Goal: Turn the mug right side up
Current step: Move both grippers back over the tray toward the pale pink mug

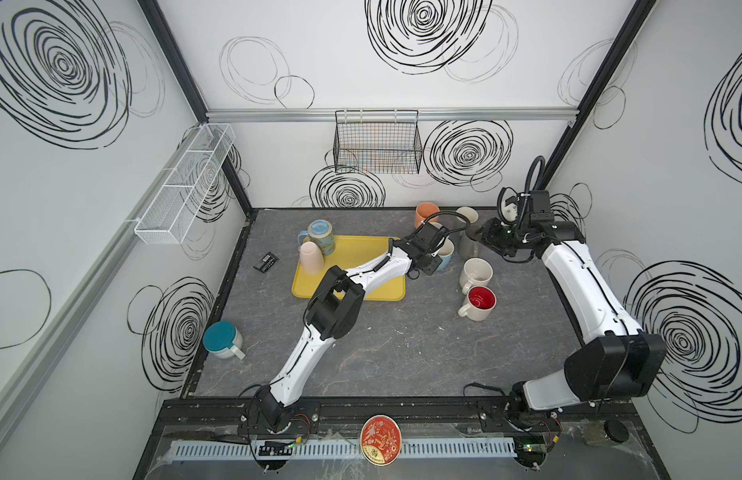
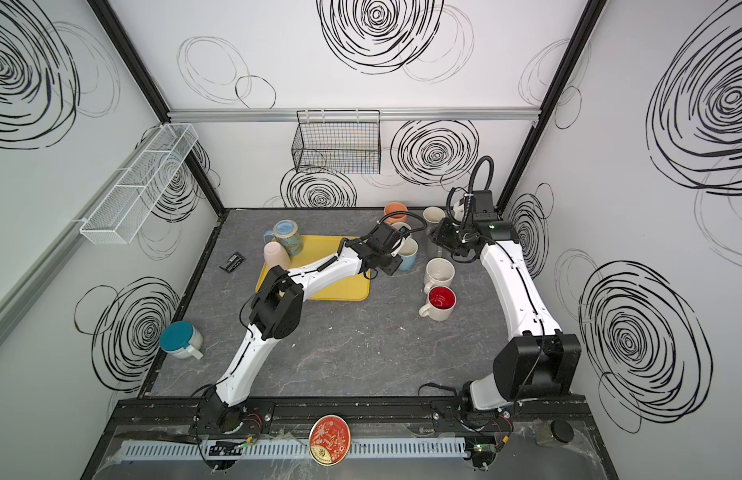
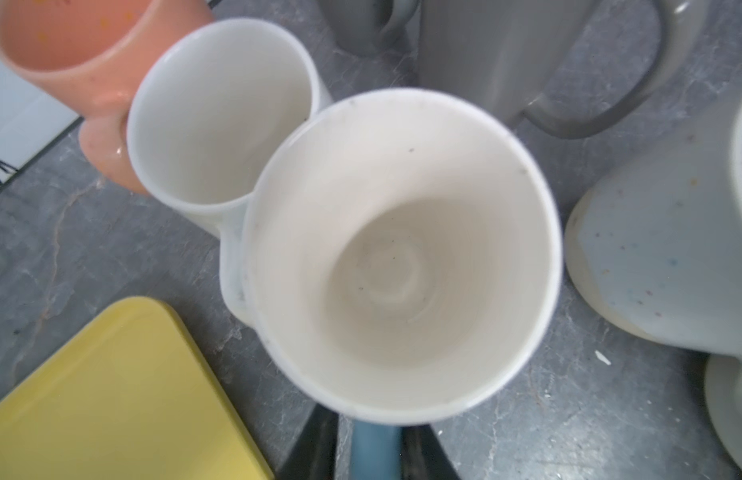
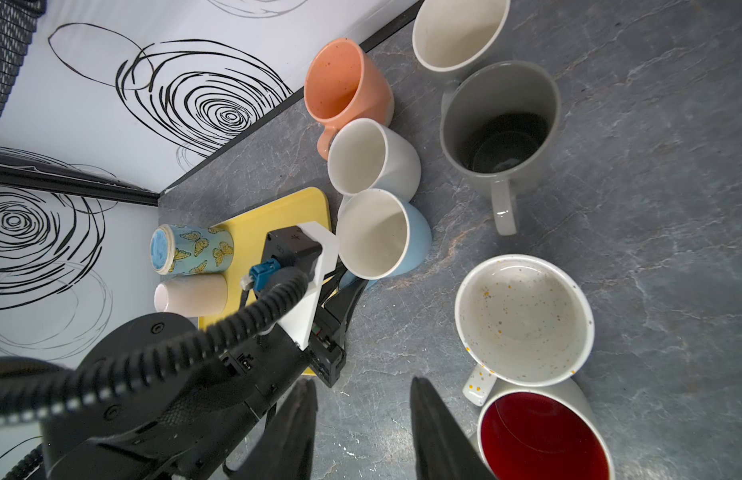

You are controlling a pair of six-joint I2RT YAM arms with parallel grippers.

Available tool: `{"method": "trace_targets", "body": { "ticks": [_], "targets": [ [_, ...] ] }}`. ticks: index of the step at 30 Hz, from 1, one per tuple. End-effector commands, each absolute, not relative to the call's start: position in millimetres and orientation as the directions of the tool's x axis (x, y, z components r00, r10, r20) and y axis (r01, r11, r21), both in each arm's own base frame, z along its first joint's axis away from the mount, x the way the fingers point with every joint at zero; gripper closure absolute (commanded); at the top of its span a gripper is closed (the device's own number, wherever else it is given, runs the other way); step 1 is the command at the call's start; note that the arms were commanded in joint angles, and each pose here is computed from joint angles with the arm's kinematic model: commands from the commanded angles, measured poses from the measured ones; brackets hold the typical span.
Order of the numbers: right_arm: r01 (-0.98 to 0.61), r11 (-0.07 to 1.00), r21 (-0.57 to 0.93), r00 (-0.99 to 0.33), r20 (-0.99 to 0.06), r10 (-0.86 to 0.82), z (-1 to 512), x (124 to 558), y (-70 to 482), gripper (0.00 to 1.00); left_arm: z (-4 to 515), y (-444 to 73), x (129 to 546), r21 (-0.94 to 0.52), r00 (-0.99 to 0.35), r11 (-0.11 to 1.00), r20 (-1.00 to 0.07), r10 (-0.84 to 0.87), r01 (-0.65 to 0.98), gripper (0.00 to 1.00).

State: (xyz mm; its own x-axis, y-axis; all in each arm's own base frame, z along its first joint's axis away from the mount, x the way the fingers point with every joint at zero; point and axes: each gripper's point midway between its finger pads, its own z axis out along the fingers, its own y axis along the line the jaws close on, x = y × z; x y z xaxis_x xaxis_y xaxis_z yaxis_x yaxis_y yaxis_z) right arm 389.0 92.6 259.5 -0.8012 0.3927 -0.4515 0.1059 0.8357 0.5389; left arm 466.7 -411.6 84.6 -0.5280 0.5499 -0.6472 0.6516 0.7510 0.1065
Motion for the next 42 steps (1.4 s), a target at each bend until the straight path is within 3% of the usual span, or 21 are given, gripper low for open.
{"method": "trace_targets", "body": {
  "ticks": [1,11,17,26,37,42],
  "targets": [
    [0.097,0.832,0.547,-0.799,-0.456,0.393,262,389,99,0.58,109,-404,481,0.135,-0.493,0.770,-0.697,0.521,0.624,0.64],
    [0.077,0.836,0.544,-0.798,-0.469,0.379,267,391,115,0.58,147,-390,479,0.079,-0.485,0.789,-0.750,0.449,0.609,0.56],
    [0.041,0.838,0.544,-0.810,-0.473,0.346,266,397,142,0.59,194,-350,484,-0.078,-0.522,0.840,-0.813,0.259,0.537,0.53],
    [-0.050,0.839,0.542,-0.857,-0.454,0.242,250,405,211,0.58,227,-233,474,-0.197,-0.557,0.918,-0.830,0.031,0.344,0.51],
    [-0.189,0.826,0.530,-0.915,-0.401,0.048,218,406,318,0.58,194,-52,450,-0.230,-0.640,0.973,-0.743,-0.196,-0.031,0.49],
    [-0.234,0.818,0.525,-0.929,-0.370,-0.029,204,399,354,0.58,173,-4,457,-0.269,-0.675,0.954,-0.680,-0.286,-0.133,0.47]
  ]
}}
